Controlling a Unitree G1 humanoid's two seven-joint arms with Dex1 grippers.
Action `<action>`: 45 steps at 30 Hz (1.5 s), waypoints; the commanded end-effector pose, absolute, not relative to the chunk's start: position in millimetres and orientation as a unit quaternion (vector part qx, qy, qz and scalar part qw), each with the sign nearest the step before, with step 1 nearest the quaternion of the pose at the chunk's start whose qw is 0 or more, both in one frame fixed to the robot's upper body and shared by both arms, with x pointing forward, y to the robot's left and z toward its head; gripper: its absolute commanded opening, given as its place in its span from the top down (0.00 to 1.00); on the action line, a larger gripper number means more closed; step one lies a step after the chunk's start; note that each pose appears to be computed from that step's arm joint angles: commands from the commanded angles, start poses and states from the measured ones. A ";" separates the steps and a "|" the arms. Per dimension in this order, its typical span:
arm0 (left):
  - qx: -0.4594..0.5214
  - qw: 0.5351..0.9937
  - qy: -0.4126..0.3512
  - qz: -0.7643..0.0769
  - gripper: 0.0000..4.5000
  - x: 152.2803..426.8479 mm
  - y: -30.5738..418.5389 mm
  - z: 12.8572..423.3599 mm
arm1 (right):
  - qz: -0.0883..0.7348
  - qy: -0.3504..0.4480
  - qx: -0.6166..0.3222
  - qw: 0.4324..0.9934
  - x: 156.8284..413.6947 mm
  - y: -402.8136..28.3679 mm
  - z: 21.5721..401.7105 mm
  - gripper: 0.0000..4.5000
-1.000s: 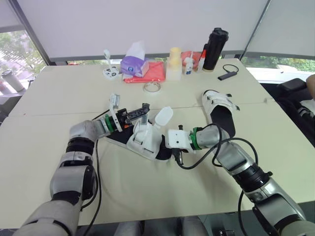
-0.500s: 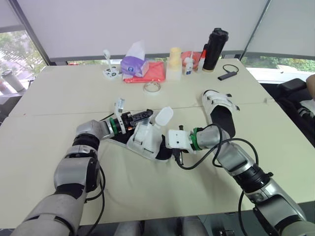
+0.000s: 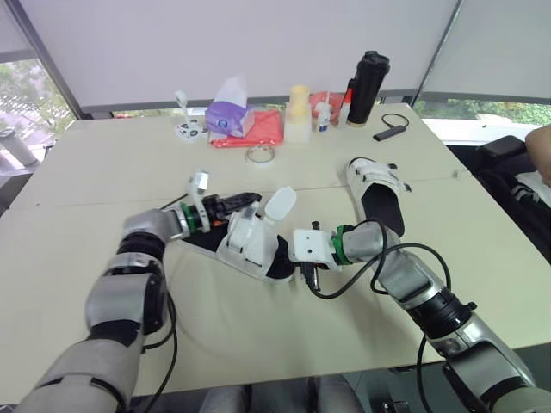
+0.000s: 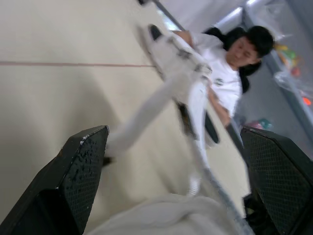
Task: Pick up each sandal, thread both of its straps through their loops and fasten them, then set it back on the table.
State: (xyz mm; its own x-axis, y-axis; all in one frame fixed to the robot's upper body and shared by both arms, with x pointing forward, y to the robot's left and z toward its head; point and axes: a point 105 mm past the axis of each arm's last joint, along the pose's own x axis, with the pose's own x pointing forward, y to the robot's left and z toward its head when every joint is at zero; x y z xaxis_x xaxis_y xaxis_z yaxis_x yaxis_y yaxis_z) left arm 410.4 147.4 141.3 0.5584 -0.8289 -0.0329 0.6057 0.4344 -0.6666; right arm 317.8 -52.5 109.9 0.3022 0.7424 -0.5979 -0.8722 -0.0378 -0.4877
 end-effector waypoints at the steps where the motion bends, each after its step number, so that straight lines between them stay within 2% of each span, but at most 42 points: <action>1: -0.293 0.826 0.142 -0.460 0.01 405.3 165.8 172.4 | 0.587 0.091 -0.421 0.685 316.6 -54.5 102.2 1.00; 8: -0.280 0.792 0.172 -0.514 0.01 369.5 175.3 176.2 | 0.590 0.091 -0.421 0.683 315.9 -53.4 100.9 1.00; 15: -0.264 0.778 0.207 -0.532 0.01 348.2 174.9 167.7 | 0.591 0.090 -0.422 0.681 316.3 -53.6 100.9 1.00; 18: -0.225 0.776 0.235 -0.540 0.01 339.4 171.3 149.2 | 0.593 0.089 -0.423 0.680 316.2 -52.9 101.2 1.00; 21: -0.158 0.753 0.262 -0.583 0.01 322.7 156.4 132.2 | 0.591 0.089 -0.426 0.679 316.1 -54.3 101.9 1.00; 27: -0.137 0.747 0.271 -0.592 0.01 321.0 152.8 121.2 | 0.588 0.090 -0.427 0.681 316.9 -57.1 103.7 1.00; 40: -0.159 0.701 0.259 -0.645 0.01 288.0 140.0 142.8 | 0.581 0.063 -0.423 0.692 320.7 -52.9 124.3 1.00; 45: -0.165 0.692 0.260 -0.653 0.01 273.5 137.2 148.7 | 0.610 0.052 -0.375 0.696 308.8 -41.3 136.4 1.00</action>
